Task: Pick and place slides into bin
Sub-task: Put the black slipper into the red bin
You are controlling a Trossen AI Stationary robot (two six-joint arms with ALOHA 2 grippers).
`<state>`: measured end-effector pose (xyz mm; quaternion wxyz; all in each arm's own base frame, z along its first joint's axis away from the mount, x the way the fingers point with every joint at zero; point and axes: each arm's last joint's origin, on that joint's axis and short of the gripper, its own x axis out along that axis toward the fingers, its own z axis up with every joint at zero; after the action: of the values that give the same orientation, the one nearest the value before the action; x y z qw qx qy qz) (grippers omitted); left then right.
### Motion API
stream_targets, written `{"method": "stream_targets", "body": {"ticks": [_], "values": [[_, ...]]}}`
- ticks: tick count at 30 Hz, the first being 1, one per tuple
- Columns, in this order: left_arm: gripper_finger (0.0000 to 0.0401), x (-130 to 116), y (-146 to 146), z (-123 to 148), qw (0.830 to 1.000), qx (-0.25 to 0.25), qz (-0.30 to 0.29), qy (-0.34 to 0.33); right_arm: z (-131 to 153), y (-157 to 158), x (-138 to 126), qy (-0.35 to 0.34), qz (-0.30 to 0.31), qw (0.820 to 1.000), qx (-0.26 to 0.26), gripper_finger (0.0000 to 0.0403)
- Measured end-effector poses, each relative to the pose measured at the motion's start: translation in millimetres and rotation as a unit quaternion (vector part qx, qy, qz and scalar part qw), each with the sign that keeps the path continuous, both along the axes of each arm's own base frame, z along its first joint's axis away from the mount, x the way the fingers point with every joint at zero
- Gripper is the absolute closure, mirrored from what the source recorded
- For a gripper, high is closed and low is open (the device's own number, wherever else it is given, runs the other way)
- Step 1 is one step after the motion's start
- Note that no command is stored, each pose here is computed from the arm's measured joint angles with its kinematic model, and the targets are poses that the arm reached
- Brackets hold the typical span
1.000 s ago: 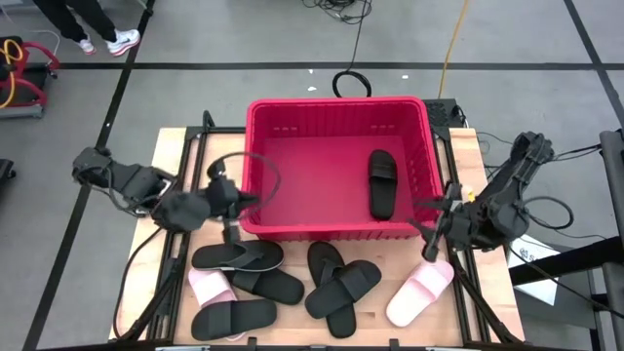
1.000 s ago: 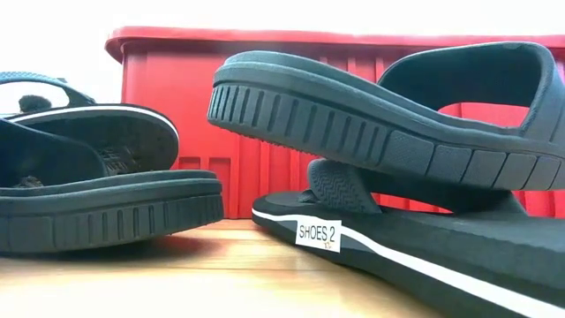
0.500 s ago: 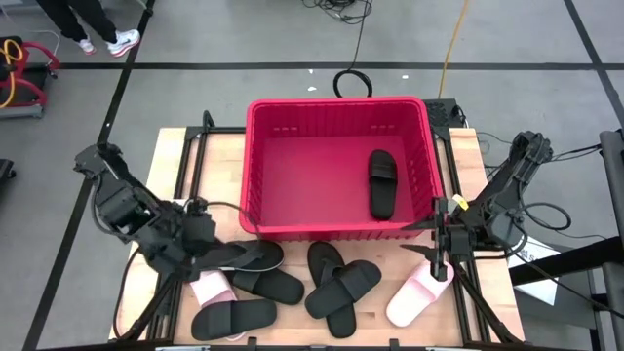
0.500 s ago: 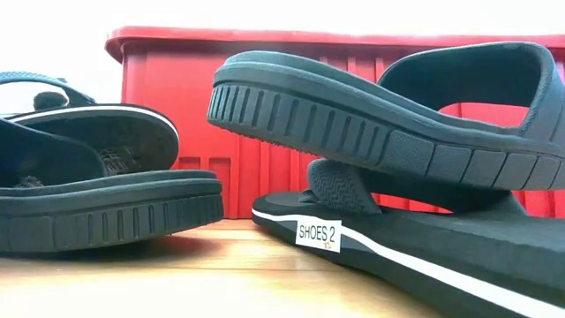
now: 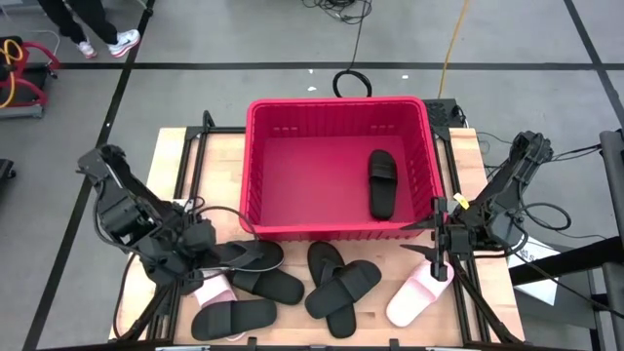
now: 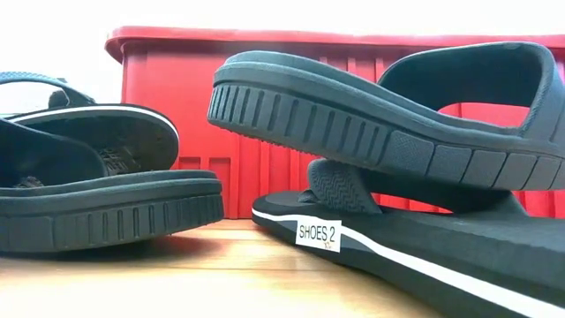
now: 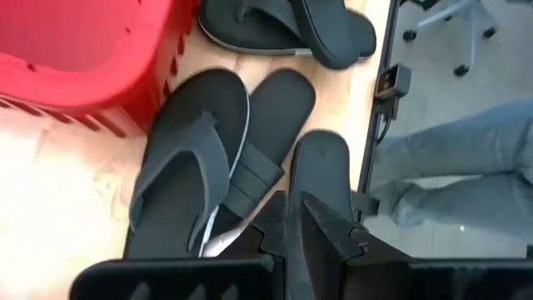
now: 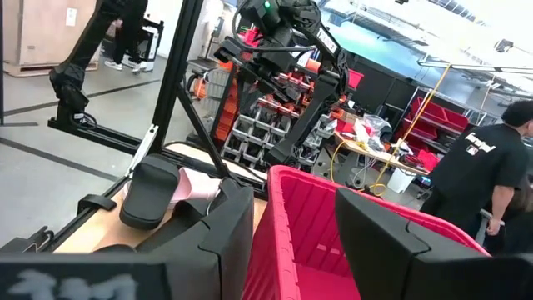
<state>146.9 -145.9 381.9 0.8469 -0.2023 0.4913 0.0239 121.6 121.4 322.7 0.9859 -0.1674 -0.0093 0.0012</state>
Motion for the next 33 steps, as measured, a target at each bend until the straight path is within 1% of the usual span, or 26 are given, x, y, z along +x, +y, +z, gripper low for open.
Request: {"method": "stream_targets", "body": {"ticks": [5, 9, 14, 17, 21, 26, 29, 33], "values": [[0.0371, 7.1, -7.9, -7.5, 1.0, 0.008, -0.005, 0.02, 0.0, 0.0, 0.0, 0.0, 0.0, 1.0, 0.0, 0.0243], [0.0351, 12.4, -14.3, -15.7, 0.999, 0.024, -0.01, 0.034, 0.0, 0.0, 0.0, 0.0, -0.001, 1.0, 0.0, 0.0243], [0.0331, 15.4, -23.7, -44.9, 0.993, 0.076, -0.049, 0.07, 0.1, -0.1, 0.0, 0.0, -0.001, 1.0, 0.0, 0.0243], [0.033, 14.5, -25.3, -61.1, 0.989, 0.087, -0.058, 0.101, 1.2, -0.1, 0.0, -0.004, -0.001, 1.0, 0.006, 0.0243], [0.0329, 14.0, -22.6, -74.9, 0.986, 0.103, -0.051, 0.118, 4.0, -0.3, -0.1, -0.013, -0.001, 1.0, 0.017, 0.0243], [0.0329, 14.6, -18.3, -87.8, 0.982, 0.13, -0.047, 0.125, 3.8, -0.3, -0.1, -0.013, -0.001, 1.0, 0.017, 0.0243], [0.0329, 11.7, -16.2, -101.3, 0.979, 0.143, -0.037, 0.14, 3.7, -0.3, -0.1, -0.013, -0.001, 1.0, 0.017, 0.0243], [0.0329, 13.3, -15.2, -117.1, 0.981, 0.139, -0.018, 0.133, 3.7, -0.3, -0.1, -0.013, -0.001, 1.0, 0.016, 0.0243]]}}
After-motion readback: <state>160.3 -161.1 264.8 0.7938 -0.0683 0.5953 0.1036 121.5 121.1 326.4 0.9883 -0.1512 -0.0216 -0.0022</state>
